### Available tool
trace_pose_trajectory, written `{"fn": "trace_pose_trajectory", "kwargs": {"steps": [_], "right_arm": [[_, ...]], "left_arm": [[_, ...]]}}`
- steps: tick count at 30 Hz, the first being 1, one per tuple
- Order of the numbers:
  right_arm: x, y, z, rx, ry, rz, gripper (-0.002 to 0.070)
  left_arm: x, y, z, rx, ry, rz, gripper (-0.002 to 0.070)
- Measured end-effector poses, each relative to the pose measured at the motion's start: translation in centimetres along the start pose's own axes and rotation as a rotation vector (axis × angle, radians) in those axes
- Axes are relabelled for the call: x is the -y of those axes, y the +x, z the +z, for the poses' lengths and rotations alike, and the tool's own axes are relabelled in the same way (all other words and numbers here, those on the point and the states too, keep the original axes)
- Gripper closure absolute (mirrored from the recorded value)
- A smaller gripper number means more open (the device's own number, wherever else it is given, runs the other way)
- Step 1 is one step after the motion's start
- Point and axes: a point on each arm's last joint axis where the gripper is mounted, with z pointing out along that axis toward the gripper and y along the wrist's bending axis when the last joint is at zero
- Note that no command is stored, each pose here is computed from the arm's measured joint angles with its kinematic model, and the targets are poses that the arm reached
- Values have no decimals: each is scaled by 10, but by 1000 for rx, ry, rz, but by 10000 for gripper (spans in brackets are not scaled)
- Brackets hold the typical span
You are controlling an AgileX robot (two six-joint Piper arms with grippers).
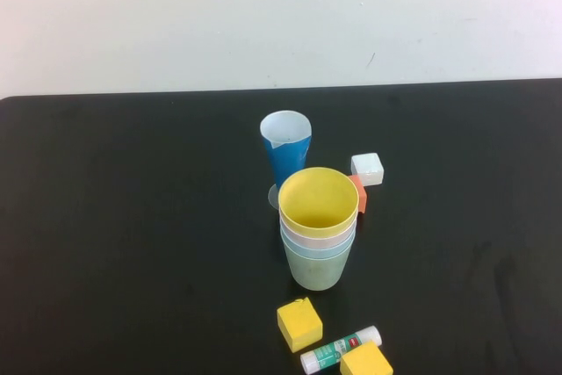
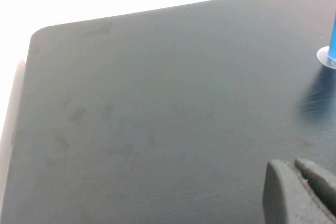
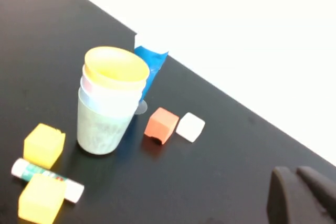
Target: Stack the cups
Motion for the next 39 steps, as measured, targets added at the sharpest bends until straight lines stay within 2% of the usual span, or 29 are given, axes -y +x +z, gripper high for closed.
{"fn": "trace_pose_trajectory", "kwargs": {"steps": [7,15,19,24,32,39], "right_arm": [[-18,58,6,-35,37,105,678],[-19,93,0,-73,343,252,678],[-20,114,6,-145,440,301,678],[-23,135,17,-118,487,341,678],[-26,143,17,-160,485,452,678],[-23,145,15,-178,526,434,678]], "left_arm": [[0,0,0,0,0,0,676],[0,0,0,0,0,0,676],[0,0,0,0,0,0,676],[0,0,0,0,0,0,676],[0,0,0,0,0,0,676],[0,0,0,0,0,0,676]]}}
